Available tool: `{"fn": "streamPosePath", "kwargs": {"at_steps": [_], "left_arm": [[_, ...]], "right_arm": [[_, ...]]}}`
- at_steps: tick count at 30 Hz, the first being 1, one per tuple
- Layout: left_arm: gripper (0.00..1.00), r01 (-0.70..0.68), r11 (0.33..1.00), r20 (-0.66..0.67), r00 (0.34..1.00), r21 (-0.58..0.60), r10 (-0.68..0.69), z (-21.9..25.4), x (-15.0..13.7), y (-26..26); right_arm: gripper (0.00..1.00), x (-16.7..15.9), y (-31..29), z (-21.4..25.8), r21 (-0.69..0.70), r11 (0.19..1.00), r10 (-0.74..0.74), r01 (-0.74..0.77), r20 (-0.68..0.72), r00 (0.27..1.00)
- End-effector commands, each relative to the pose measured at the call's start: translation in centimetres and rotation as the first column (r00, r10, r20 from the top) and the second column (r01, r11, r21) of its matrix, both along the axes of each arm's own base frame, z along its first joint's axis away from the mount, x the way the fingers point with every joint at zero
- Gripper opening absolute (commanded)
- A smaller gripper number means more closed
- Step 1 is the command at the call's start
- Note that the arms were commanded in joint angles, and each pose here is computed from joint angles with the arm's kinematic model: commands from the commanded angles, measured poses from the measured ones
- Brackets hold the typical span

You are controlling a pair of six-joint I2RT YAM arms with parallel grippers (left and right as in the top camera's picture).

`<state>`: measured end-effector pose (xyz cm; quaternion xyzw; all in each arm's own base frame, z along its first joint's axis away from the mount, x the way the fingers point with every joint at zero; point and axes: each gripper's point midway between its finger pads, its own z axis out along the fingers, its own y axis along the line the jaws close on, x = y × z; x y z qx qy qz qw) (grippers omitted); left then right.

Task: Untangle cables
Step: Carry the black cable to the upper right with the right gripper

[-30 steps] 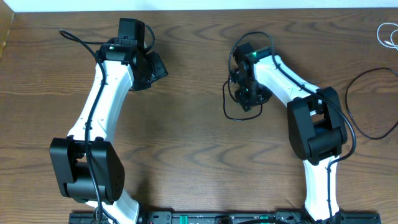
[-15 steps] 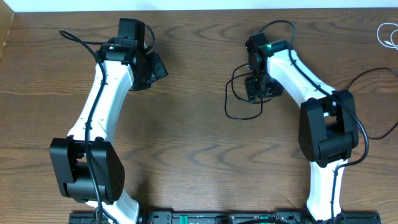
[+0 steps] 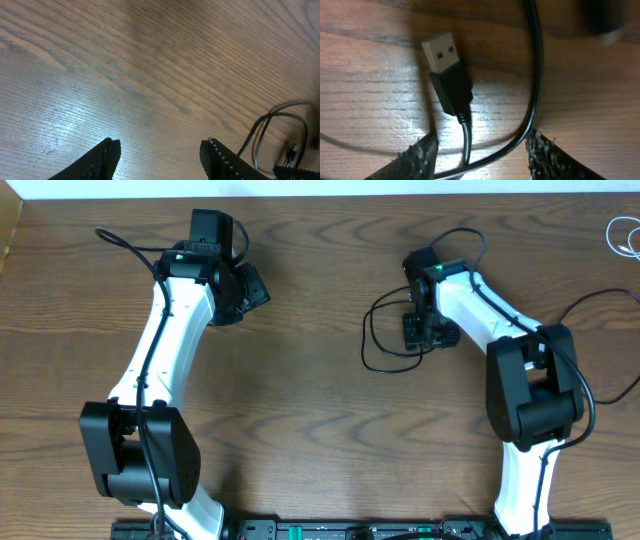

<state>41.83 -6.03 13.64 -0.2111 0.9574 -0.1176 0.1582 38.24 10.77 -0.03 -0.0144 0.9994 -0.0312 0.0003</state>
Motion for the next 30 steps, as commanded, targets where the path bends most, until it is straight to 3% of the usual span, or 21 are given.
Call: {"fn": "streamPosePath", "kwargs": {"at_steps": [1,8,10,13,16,20,25,30], "left_arm": [[0.56,-0.015,1.000,-0.021,1.000,0.008,0.015,-0.7,-0.2,0.3],[0.56,-0.015,1.000,-0.018,1.000,0.008,0.015,-0.7,-0.1,0.3],[0.56,-0.015,1.000,-0.013,1.000,0.007,0.015,-0.6,0.0,0.3],[0.56,-0.015,1.000,-0.006,1.000,0.006,0.015,-0.6,0.2,0.3],[0.56,-0.015,1.000,-0.006,1.000,0.006,0.015,-0.6,0.2,0.3],[0.56,-0.015,1.000,-0.007,1.000,0.006,0.015,-0.6,0.2,0.3],[0.56,-0.015,1.000,-0.006,1.000,0.006,0.015,-0.6,0.2,0.3],[0.56,-0.015,1.000,-0.006,1.000,0.006,0.015,-0.6,0.2,0.3]], "right_arm": [[0.52,-1.3,-0.6,-1.7,-0.018,0.998,-0.059,0.059,-0.020,0.998],[0.56,-3.3,0.0,-3.1,0.023,0.998,-0.053,0.055,-0.077,0.996],[0.48,-3.9,0.9,-3.2,0.067,0.997,-0.027,0.035,-0.104,0.994],[0.27,-4.0,1.4,-3.2,0.086,0.996,-0.002,0.012,-0.109,0.994],[0.20,-3.5,1.6,-3.2,0.093,0.996,-0.001,0.010,-0.087,0.996],[0.01,-2.5,1.5,-3.0,0.103,0.995,-0.004,0.009,-0.054,0.999],[0.01,0.3,1.1,-0.5,0.125,0.991,0.048,-0.049,0.005,0.999],[0.01,4.1,0.9,5.8,0.137,0.983,0.110,-0.126,0.115,0.987]]}}
